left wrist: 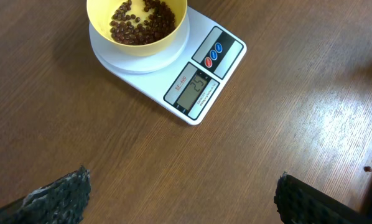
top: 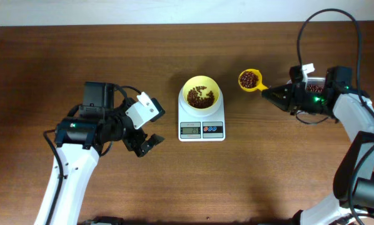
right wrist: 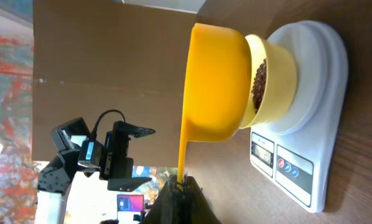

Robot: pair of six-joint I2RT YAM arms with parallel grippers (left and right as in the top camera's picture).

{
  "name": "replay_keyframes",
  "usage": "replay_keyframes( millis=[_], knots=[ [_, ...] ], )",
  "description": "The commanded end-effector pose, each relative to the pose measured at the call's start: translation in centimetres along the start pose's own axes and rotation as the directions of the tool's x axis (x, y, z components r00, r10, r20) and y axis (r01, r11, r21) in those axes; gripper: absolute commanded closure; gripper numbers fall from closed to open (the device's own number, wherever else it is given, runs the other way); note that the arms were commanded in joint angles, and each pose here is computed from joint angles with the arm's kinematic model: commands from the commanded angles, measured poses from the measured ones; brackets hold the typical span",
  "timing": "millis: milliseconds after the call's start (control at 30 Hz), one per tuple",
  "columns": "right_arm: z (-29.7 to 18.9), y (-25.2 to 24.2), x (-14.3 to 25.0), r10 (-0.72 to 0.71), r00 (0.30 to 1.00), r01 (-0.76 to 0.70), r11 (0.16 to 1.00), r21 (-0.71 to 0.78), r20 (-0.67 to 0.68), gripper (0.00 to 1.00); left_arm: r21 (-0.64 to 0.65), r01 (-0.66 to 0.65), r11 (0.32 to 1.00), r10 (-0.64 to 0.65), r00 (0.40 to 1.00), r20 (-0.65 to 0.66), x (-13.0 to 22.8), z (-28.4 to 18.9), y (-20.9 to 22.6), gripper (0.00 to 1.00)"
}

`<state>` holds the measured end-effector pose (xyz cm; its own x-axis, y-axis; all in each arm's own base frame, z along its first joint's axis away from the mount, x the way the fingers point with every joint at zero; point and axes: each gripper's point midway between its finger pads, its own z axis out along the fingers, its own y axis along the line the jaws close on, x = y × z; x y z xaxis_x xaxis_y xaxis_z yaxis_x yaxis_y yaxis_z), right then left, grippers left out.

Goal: Scoop item into bowl and weigh 50g on scale
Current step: 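Carry the filled scoop over the yellow bowl with the right gripper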

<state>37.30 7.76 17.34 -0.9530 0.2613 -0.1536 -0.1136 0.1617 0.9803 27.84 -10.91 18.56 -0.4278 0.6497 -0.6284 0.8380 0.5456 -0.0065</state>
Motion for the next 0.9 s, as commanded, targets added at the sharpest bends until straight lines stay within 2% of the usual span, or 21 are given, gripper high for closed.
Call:
replay_keyframes(
  millis=[0, 300, 433, 500, 600, 700, 767, 867],
  knots=[
    [1.9, 0.9, 1.1, -0.014, 0.998, 0.011, 0.998, -0.055, -0.059, 0.96, 0.001, -0.006, 1.0, 0.006, 1.0, -0.001, 0.2, 0.0, 0.0, 0.01],
    [7.4, 1.7, 0.5, -0.066, 0.988, 0.065, 0.998, -0.015, -0.141, 0.96, 0.001, -0.006, 1.0, 0.006, 1.0, -0.001, 0.2, 0.0, 0.0, 0.01],
    [9.2, 0.1, 0.7, -0.09, 0.986, 0.103, 0.991, 0.09, -0.139, 0.96, 0.001, -0.007, 1.0, 0.007, 1.0, -0.001, 0.2, 0.0, 0.0, 0.01],
    [10.4, -0.4, 1.4, -0.28, 0.944, 0.3, 0.949, 0.095, -0.177, 0.96, 0.001, -0.007, 1.0, 0.007, 1.0, -0.001, 0.2, 0.0, 0.0, 0.01],
    [11.2, -0.8, 1.8, -0.465, 0.859, 0.491, 0.867, 0.085, -0.215, 0.96, 0.001, -0.007, 1.0, 0.007, 1.0, -0.001, 0.2, 0.0, 0.0, 0.01],
    [10.9, -2.4, 0.9, -0.54, 0.81, 0.579, 0.797, 0.168, -0.23, 0.96, 0.001, -0.006, 1.0, 0.006, 1.0, -0.001, 0.2, 0.0, 0.0, 0.01],
    [10.9, -2.5, 0.8, -0.577, 0.781, 0.618, 0.769, 0.165, -0.239, 0.96, 0.001, -0.007, 1.0, 0.007, 1.0, 0.0, 0.2, 0.0, 0.0, 0.01],
    [10.7, -3.3, 0.3, -0.577, 0.779, 0.624, 0.751, 0.214, -0.246, 0.96, 0.001, -0.006, 1.0, 0.006, 1.0, -0.001, 0.2, 0.0, 0.0, 0.01]
  ],
)
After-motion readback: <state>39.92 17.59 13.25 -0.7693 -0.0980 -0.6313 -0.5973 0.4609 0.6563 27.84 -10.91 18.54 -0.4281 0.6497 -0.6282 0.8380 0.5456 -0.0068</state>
